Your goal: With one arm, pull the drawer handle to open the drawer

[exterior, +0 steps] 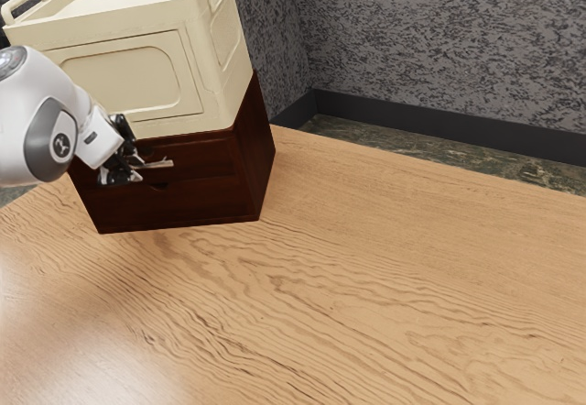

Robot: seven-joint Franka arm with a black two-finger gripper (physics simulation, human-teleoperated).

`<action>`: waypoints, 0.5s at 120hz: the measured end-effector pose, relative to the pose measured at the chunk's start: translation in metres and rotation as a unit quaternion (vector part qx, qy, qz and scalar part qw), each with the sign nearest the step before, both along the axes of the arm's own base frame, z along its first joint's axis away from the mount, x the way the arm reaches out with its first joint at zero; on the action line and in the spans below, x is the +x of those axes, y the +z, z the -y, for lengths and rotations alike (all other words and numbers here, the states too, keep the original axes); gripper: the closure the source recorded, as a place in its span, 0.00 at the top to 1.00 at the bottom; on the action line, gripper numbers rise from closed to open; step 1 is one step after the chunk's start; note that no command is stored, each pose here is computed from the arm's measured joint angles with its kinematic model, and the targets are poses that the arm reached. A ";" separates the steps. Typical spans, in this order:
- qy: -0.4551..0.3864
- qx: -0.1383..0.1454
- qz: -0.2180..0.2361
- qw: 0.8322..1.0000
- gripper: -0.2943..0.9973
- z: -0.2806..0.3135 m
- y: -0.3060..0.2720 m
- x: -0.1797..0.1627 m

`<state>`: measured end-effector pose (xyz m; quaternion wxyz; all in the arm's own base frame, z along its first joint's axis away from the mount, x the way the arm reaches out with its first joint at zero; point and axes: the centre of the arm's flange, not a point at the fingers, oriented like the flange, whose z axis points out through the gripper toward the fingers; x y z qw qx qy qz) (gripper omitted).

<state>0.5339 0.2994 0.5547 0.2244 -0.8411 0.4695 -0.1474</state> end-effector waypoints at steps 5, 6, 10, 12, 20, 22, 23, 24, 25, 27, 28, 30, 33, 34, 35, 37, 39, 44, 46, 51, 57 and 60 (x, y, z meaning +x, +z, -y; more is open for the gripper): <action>0.000 -0.001 -0.001 1.000 0.32 0.000 0.000 -0.001; 0.000 -0.002 -0.002 1.000 0.32 0.000 0.000 -0.001; 0.000 -0.003 -0.004 1.000 0.32 0.001 0.000 -0.001; 0.000 -0.004 -0.004 1.000 0.32 0.001 -0.001 -0.001; 0.000 -0.006 -0.008 1.000 0.32 0.001 -0.003 -0.003; 0.000 -0.007 -0.009 1.000 0.32 0.002 -0.003 -0.003; 0.000 -0.008 -0.009 1.000 0.32 0.002 -0.003 -0.004; 0.000 -0.008 -0.009 1.000 0.32 0.002 -0.003 -0.004; 0.000 -0.008 -0.009 1.000 0.32 0.003 -0.003 -0.005; 0.000 -0.009 -0.009 1.000 0.31 0.003 -0.002 -0.006; 0.000 -0.009 -0.009 1.000 0.31 0.004 -0.002 -0.007; 0.000 -0.010 -0.009 1.000 0.31 0.004 -0.002 -0.008; 0.000 -0.011 -0.010 1.000 0.31 0.005 -0.002 -0.010; 0.000 -0.012 -0.011 1.000 0.31 0.006 -0.002 -0.011; 0.000 -0.013 -0.011 1.000 0.31 0.006 -0.002 -0.011; -0.001 -0.014 -0.012 1.000 0.31 0.007 -0.002 -0.013; -0.001 -0.014 -0.013 1.000 0.31 0.007 -0.003 -0.014; -0.001 -0.017 -0.014 1.000 0.31 0.009 -0.003 -0.017; -0.001 -0.017 -0.014 1.000 0.31 0.010 -0.003 -0.018; -0.002 -0.019 -0.015 1.000 0.31 0.012 -0.002 -0.021; -0.003 -0.021 -0.015 1.000 0.30 0.015 0.000 -0.025; -0.005 -0.022 -0.015 1.000 0.30 0.017 0.001 -0.027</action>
